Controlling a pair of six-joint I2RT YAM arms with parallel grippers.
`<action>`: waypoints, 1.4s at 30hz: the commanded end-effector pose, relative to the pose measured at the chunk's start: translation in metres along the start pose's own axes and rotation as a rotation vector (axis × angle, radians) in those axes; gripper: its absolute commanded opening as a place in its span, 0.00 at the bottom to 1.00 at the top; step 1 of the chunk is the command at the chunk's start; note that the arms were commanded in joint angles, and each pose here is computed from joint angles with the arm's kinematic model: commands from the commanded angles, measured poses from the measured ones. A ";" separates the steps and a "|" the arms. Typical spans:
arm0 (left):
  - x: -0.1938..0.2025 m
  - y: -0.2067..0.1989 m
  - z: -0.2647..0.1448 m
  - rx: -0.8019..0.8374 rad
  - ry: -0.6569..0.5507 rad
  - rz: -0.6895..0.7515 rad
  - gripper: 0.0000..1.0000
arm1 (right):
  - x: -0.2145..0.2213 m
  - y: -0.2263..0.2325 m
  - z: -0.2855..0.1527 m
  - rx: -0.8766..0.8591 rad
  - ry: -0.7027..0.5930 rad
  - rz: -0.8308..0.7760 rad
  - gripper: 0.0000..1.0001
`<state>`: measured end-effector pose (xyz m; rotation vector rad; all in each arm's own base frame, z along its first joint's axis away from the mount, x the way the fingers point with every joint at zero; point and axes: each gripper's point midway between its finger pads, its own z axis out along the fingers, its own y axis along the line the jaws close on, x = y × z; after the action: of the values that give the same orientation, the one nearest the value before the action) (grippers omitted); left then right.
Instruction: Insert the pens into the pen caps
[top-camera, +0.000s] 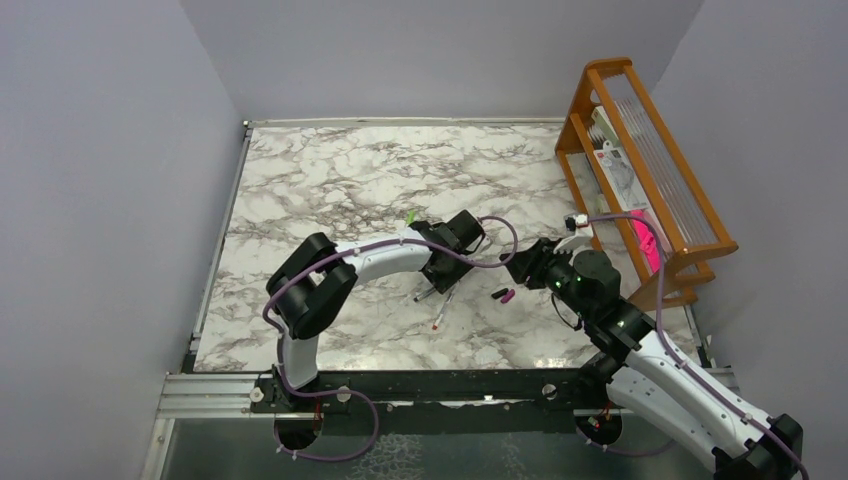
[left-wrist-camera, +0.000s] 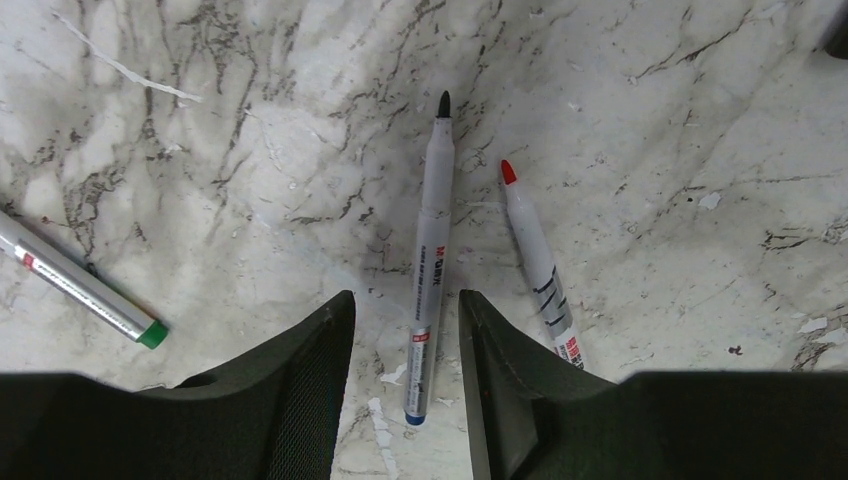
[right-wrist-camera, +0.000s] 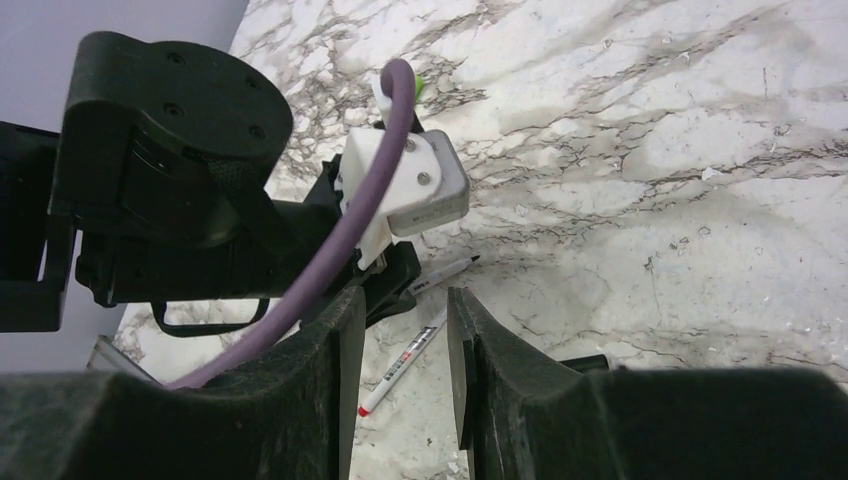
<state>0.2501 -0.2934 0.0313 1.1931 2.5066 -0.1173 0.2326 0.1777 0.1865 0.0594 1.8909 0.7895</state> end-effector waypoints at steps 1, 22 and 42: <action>0.008 -0.006 0.006 -0.001 0.053 0.040 0.43 | -0.006 -0.001 0.000 0.019 -0.016 -0.014 0.35; -0.020 -0.001 -0.001 -0.041 -0.115 -0.040 0.00 | 0.031 -0.053 0.002 0.344 0.141 0.098 0.63; -0.073 0.027 -0.075 -0.018 -0.634 -0.270 0.00 | 0.090 -0.090 0.009 0.568 0.392 0.110 0.56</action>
<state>0.2814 -0.3099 0.0990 0.7532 2.1782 -0.3941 0.2173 0.1412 0.0543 0.3982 2.4515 0.3424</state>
